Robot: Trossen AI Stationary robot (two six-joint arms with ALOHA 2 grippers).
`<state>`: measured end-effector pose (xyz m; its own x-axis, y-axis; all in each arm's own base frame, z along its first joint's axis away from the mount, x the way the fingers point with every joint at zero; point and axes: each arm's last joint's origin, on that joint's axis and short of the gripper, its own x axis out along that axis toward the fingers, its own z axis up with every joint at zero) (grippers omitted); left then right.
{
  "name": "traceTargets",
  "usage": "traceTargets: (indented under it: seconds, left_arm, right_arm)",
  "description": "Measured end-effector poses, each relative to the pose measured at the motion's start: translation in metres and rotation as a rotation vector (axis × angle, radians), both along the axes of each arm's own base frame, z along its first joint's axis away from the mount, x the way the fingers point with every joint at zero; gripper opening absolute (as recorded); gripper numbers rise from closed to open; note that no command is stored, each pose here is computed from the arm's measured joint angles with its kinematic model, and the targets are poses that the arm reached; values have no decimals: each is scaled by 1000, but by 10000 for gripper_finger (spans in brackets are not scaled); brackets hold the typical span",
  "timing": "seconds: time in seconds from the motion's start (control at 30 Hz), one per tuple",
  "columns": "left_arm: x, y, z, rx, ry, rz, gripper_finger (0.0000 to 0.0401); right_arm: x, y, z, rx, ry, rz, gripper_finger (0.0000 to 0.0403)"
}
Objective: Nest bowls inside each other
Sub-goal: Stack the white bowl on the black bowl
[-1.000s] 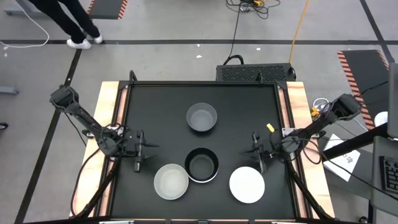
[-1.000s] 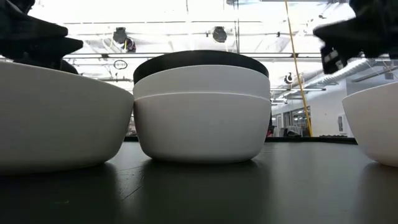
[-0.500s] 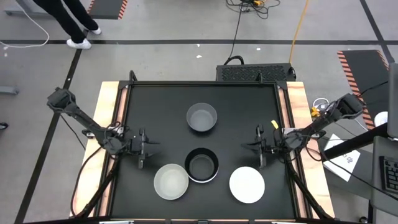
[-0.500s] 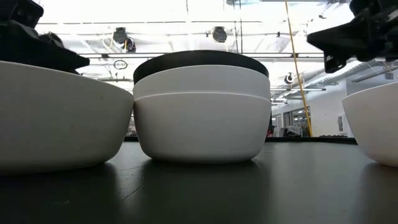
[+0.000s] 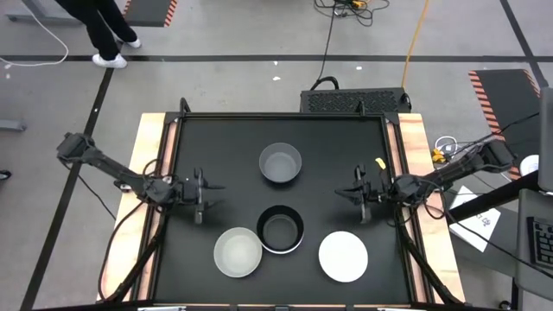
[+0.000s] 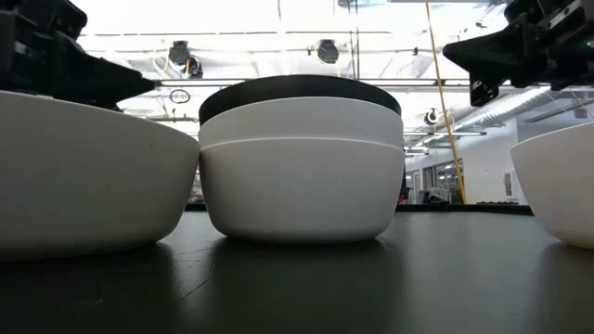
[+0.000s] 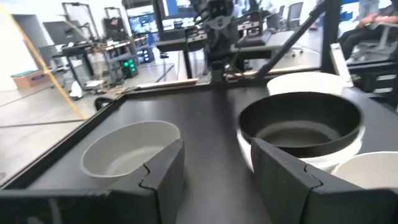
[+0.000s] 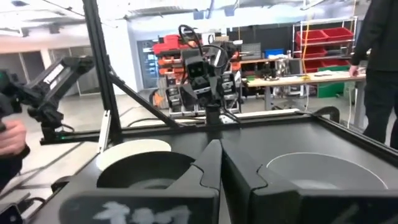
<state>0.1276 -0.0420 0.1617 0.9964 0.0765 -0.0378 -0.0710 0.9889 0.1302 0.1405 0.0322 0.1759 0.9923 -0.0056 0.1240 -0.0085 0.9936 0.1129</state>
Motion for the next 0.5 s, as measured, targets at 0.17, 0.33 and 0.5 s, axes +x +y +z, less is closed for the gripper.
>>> traceTargets:
  seconds: [0.17, 0.33, 0.5]
  left_arm:
    - [0, 9, 4, -17, -25, -8, 185]
    - [-2, 16, 11, -27, -86, -24, 159]
    - [-5, 21, 15, -3, -123, -16, 106]
  right_arm:
    - [-1, -10, 2, 29, -9, 10, 0]
    - [-2, -19, 4, 40, -16, 29, 0]
    - [-3, -23, 0, 32, 45, 21, 0]
